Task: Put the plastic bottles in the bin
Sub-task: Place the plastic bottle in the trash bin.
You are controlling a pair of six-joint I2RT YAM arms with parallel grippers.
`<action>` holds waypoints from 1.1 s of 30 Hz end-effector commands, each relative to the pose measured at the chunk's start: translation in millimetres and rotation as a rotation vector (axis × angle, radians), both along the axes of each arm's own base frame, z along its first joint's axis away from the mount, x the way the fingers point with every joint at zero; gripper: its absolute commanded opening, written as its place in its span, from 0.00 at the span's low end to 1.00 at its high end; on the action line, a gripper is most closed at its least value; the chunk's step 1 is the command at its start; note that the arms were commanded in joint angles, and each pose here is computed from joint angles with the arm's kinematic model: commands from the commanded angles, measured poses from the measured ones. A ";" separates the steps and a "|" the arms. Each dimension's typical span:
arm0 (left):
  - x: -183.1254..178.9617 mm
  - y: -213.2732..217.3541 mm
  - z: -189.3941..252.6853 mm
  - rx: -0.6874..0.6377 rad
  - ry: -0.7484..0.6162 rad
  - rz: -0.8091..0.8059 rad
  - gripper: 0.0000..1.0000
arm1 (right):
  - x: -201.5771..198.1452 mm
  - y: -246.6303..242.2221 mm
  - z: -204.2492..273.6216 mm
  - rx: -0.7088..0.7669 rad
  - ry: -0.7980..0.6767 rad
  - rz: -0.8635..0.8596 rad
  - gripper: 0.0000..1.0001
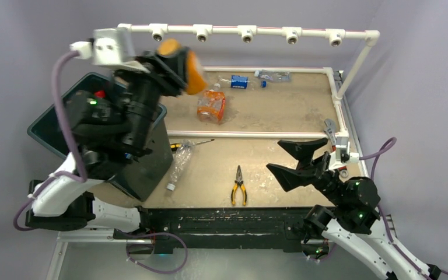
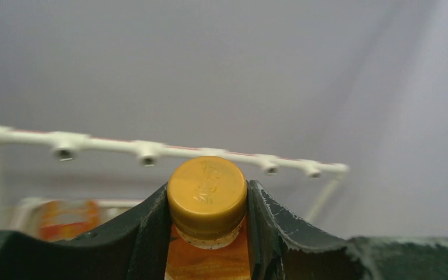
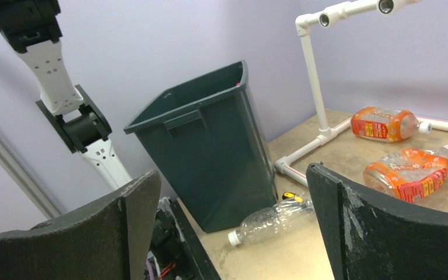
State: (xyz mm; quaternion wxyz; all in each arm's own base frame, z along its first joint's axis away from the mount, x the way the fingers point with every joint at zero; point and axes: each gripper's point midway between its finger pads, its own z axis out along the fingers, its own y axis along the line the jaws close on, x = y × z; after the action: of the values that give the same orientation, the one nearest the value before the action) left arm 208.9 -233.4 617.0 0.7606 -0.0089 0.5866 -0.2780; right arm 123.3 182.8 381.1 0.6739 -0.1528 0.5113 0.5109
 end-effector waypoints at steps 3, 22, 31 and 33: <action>40.1 102.2 -54.3 0.512 0.171 0.613 0.00 | 13.0 11.3 -31.5 -0.058 0.065 -0.007 0.99; 84.0 320.4 -153.6 0.392 0.444 1.286 0.00 | 7.9 23.3 -35.1 -0.031 0.080 0.068 0.99; 66.5 346.9 -219.4 0.372 0.530 1.311 0.00 | 3.5 11.6 -37.7 -0.011 0.073 0.042 0.99; 69.7 349.5 -238.3 0.379 0.575 1.299 0.00 | 2.4 9.9 -38.2 -0.011 0.073 0.039 0.99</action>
State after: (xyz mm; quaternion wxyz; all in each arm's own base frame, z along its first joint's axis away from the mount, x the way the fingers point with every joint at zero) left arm 271.5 112.7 402.7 0.5793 -0.2790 0.6706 0.3698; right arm 129.0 198.3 336.5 0.6358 -0.1536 0.5460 0.5235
